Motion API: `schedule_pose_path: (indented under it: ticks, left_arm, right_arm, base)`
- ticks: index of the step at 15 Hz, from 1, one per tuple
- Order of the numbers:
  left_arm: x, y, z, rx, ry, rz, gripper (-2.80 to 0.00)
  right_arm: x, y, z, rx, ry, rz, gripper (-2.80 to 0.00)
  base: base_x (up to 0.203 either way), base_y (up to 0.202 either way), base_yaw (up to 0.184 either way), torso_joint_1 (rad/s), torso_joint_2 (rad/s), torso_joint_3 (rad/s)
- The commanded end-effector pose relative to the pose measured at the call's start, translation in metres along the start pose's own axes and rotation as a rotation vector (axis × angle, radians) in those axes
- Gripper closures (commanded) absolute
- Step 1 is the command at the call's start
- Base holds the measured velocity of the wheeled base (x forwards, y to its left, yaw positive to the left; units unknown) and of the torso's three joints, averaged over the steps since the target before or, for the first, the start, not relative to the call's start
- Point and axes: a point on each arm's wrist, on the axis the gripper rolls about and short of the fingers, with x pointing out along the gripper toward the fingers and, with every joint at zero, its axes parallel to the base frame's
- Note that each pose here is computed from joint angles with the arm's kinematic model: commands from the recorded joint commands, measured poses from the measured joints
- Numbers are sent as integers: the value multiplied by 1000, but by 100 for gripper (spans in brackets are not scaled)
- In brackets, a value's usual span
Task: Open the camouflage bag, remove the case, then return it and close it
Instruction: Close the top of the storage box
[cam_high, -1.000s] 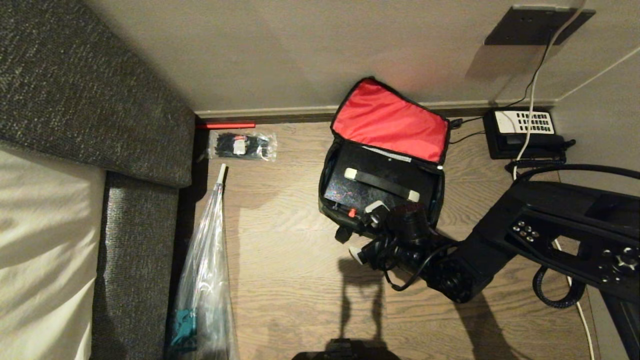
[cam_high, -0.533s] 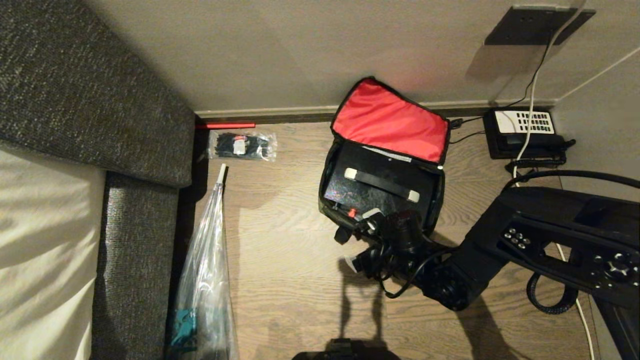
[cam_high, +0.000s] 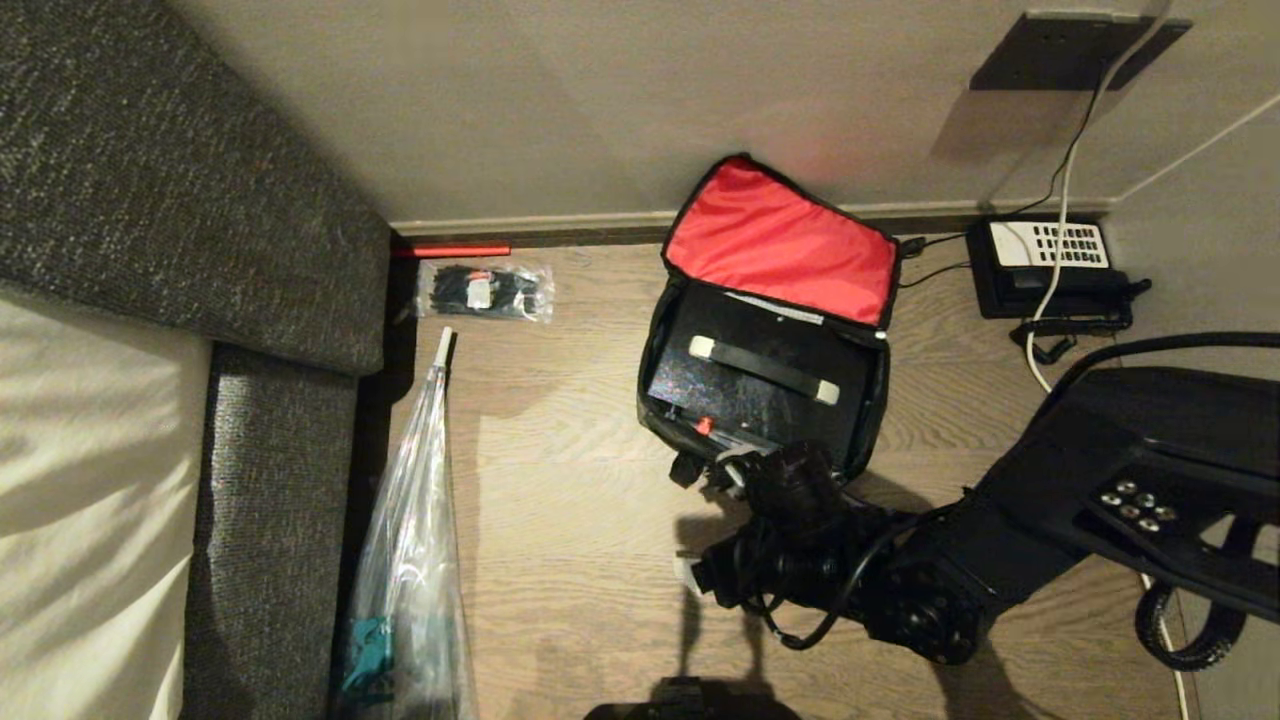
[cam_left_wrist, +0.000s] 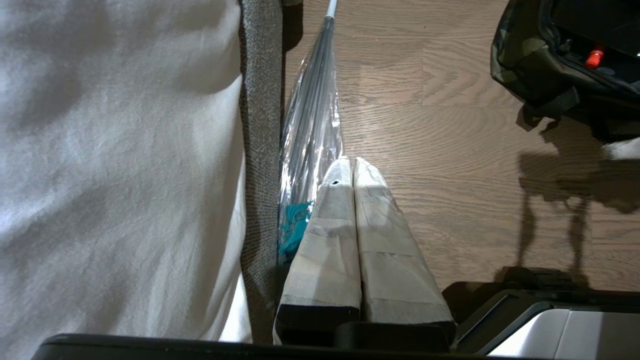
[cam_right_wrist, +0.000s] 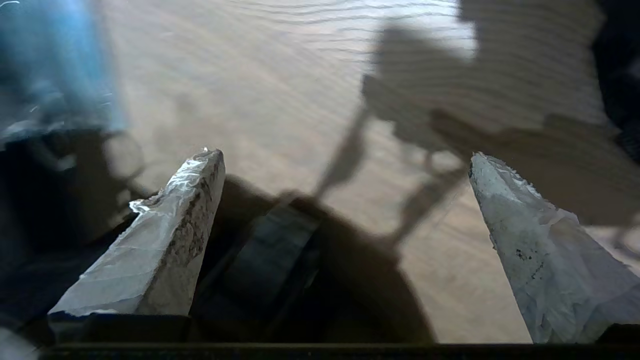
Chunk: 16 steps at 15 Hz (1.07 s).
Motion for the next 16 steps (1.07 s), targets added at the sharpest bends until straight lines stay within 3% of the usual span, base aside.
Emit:
schedule_pose_path:
  ticks: [1, 4, 10, 16]
  left_arm:
    - [0, 0, 0, 0, 0, 0, 0]
    - [0, 0, 0, 0, 0, 1, 0]
    - [0, 0, 0, 0, 0, 1, 0]
    - [0, 0, 0, 0, 0, 0, 0]
  right_arm:
    - [-19, 5, 19, 0, -62, 34, -280]
    - [-6, 0, 21, -12, -72, 19, -280]
    - [19, -32, 43, -66, -192, -61, -280]
    - [35, -39, 33, -75, -159, -79, -280]
  base:
    - [0, 0, 0, 0, 0, 0]
    - [0, 0, 0, 0, 0, 0]
    - [0, 0, 0, 0, 0, 0]
    - [0, 0, 0, 0, 0, 0]
